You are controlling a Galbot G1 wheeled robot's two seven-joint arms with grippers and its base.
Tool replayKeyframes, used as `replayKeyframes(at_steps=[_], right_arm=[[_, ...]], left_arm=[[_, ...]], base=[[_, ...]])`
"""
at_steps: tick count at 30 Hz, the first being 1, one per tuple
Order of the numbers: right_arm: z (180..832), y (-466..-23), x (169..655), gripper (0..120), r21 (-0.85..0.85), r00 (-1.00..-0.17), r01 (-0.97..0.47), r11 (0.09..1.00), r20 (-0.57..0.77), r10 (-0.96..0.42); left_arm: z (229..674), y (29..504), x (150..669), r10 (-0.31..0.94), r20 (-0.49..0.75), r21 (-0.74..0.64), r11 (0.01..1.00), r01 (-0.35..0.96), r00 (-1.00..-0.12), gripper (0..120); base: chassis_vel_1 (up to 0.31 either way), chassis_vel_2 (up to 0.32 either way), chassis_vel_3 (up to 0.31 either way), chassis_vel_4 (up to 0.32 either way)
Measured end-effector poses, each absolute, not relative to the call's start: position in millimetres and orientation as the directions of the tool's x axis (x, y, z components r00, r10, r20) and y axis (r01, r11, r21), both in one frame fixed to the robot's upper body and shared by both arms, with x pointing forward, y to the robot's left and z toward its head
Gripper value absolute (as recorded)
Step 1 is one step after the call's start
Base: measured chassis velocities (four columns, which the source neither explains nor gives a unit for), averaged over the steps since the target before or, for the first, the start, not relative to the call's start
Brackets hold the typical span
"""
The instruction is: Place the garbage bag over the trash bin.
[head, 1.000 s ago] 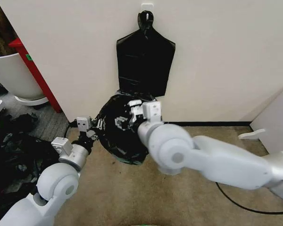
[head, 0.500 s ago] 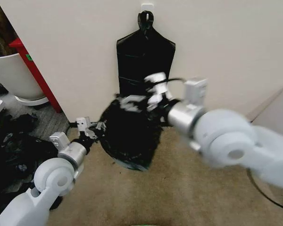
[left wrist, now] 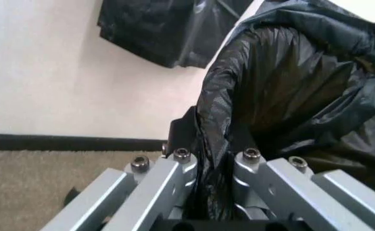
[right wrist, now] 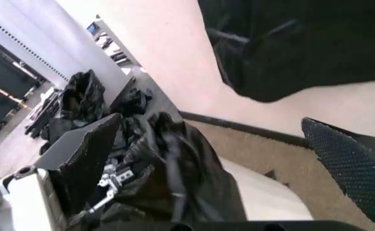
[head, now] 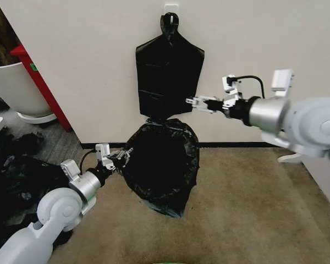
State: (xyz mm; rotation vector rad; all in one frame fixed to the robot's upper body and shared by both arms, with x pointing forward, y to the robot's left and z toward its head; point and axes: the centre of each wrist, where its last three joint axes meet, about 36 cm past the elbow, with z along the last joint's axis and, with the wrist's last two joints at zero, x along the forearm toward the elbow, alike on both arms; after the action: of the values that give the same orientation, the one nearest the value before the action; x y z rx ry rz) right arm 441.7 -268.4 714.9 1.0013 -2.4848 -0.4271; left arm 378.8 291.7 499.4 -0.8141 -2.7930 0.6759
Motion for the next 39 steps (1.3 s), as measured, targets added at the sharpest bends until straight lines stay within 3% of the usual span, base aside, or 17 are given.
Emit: replayKeyframes(at_steps=[6, 12, 16, 18, 22, 24, 27, 31, 34, 39], right_arm=[[706.1, -262.9, 446.3, 98, 0.459, -0.633, -0.575, 0.677, 0.274, -0.724], [695.4, -253.8, 445.8, 81, 0.460, -0.613, -0.583, 0.670, 0.292, -0.734], [689.1, -247.4, 442.0, 62, 0.455, -0.602, -0.592, 0.665, 0.298, -0.741], [688.7, -247.0, 442.1, 61, 0.455, -0.602, -0.593, 0.665, 0.299, -0.741], [684.6, -242.6, 440.6, 41, 0.446, -0.604, -0.594, 0.670, 0.303, -0.737], [684.6, -242.6, 440.6, 41, 0.446, -0.604, -0.594, 0.670, 0.303, -0.737], [683.7, -238.5, 440.6, 22, 0.445, -0.625, -0.575, 0.687, 0.302, -0.719], [687.3, -235.5, 441.7, 8, 0.454, -0.643, -0.561, 0.692, 0.288, -0.710], [688.4, -235.3, 442.3, 0, 0.460, -0.646, -0.556, 0.692, 0.286, -0.708], [685.9, -236.8, 444.1, 0, 0.468, -0.649, -0.538, 0.701, 0.300, -0.699]], left_arm=[[502.1, 290.1, 377.7, 0.545, 0.010, -0.458, 0.747, 0.481, -0.838, 4], [506.1, 287.6, 376.0, 0.552, -0.001, -0.456, 0.742, 0.491, -0.834, 4], [507.8, 285.9, 374.3, 0.556, -0.006, -0.457, 0.738, 0.497, -0.831, 4], [508.2, 285.6, 374.0, 0.556, -0.007, -0.457, 0.738, 0.497, -0.831, 4], [511.3, 283.7, 372.7, 0.560, -0.014, -0.457, 0.733, 0.504, -0.828, 4], [511.3, 283.7, 372.7, 0.560, -0.014, -0.457, 0.733, 0.504, -0.828, 4], [511.6, 282.6, 370.6, 0.565, -0.013, -0.455, 0.731, 0.508, -0.825, 4], [508.2, 282.1, 366.3, 0.581, -0.008, -0.445, 0.727, 0.523, -0.814, 4], [507.2, 281.5, 363.6, 0.590, -0.008, -0.438, 0.724, 0.534, -0.807, 4], [507.2, 281.3, 358.9, 0.621, -0.028, -0.420, 0.704, 0.573, -0.783, 4]], base=[[0.000, 0.000, 0.000, 0.000], [0.000, 0.000, 0.000, 0.000], [0.000, 0.000, 0.000, 0.000], [0.000, 0.000, 0.000, 0.000], [0.000, 0.000, 0.000, 0.000], [0.000, 0.000, 0.000, 0.000], [0.000, 0.000, 0.000, 0.000], [0.000, 0.000, 0.000, 0.000], [0.000, 0.000, 0.000, 0.000], [0.000, 0.000, 0.000, 0.000]])
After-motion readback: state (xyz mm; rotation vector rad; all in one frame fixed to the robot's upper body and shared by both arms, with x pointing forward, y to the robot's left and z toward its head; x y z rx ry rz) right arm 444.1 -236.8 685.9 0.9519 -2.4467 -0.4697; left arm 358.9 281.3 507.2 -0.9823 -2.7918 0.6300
